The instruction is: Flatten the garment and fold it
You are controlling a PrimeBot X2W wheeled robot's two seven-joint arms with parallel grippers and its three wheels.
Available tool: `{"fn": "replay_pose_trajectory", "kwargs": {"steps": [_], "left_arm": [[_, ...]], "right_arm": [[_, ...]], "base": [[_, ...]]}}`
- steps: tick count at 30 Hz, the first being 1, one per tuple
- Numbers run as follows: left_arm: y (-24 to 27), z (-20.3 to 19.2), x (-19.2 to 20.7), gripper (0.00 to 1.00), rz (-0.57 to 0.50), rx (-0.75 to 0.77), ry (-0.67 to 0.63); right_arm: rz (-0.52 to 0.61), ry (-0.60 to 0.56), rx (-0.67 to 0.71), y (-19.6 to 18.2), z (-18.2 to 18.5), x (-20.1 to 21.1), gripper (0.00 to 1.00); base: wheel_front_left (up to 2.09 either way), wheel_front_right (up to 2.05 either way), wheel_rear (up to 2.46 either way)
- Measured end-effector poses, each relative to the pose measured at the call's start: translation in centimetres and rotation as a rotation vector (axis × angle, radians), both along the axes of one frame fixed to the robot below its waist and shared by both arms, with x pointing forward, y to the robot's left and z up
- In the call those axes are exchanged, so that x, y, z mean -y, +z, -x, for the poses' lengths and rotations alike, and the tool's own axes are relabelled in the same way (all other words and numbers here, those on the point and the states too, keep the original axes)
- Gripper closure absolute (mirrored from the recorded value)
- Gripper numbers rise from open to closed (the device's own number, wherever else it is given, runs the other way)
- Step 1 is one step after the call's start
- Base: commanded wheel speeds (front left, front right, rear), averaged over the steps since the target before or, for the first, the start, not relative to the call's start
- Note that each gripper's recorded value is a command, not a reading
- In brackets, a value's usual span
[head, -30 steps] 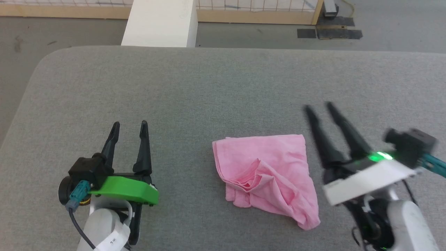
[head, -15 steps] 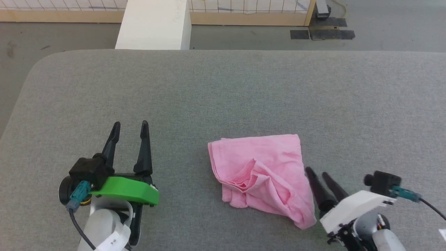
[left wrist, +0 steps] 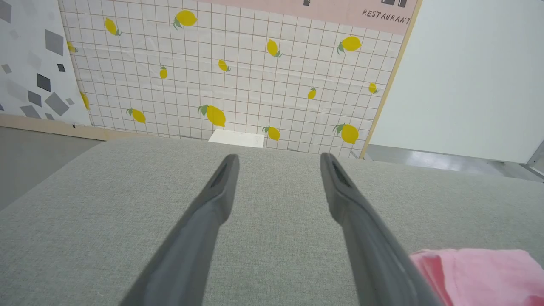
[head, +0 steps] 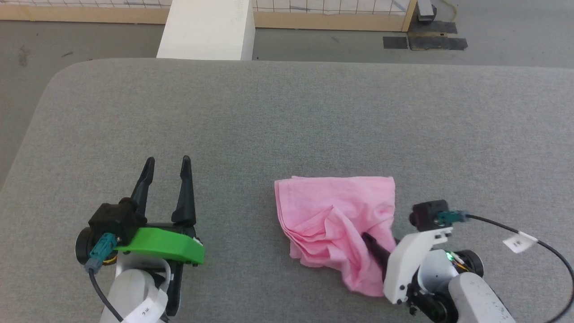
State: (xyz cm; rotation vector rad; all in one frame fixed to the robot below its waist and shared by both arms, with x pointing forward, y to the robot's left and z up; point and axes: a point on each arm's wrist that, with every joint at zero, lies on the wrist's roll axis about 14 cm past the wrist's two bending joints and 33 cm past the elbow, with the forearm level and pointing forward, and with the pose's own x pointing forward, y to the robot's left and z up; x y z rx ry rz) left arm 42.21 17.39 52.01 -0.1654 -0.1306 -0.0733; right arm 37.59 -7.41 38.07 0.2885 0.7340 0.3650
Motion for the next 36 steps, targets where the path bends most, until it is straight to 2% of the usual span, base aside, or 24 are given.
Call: {"fn": "replay_pose_trajectory", "kwargs": {"steps": [3, 4, 8, 12, 22, 30, 36], "left_arm": [[0.0, -0.1, 0.0, 0.00, 0.001, -0.001, 0.002], [-0.1, -0.1, -0.1, 0.00, 0.002, -0.003, 0.002], [-0.4, -0.5, 0.5, 0.00, 0.004, -0.007, -0.011], [-0.3, -1.2, 1.7, 0.00, -0.005, 0.002, -0.043], [-0.2, -3.9, 7.9, 0.00, -0.015, 0.032, -0.217], [-1.2, -6.8, 13.0, 0.00, -0.036, 0.054, -0.372], [-3.5, -8.6, 15.6, 0.00, -0.035, 0.029, -0.455]], "right_arm": [[0.078, 0.040, 0.042, 0.6, -0.3, 0.1, 1.00], [0.148, 0.060, 0.086, 1.3, -0.7, 0.5, 1.00], [0.304, 0.091, 0.174, 3.1, -1.4, 1.9, 1.00], [0.466, 0.089, 0.210, 4.0, -1.7, 5.6, 1.00], [0.799, -0.138, 0.185, 7.0, -1.6, 21.5, 1.00], [0.954, -0.333, 0.105, 8.2, 0.3, 31.6, 1.00], [1.040, -0.421, 0.045, 8.0, 0.8, 36.6, 1.00]], "base": [[0.00, 0.00, 0.00], [0.00, 0.00, 0.00], [0.00, 0.00, 0.00], [0.00, 0.00, 0.00], [0.00, 0.00, 0.00], [0.00, 0.00, 0.00], [0.00, 0.00, 0.00]]}}
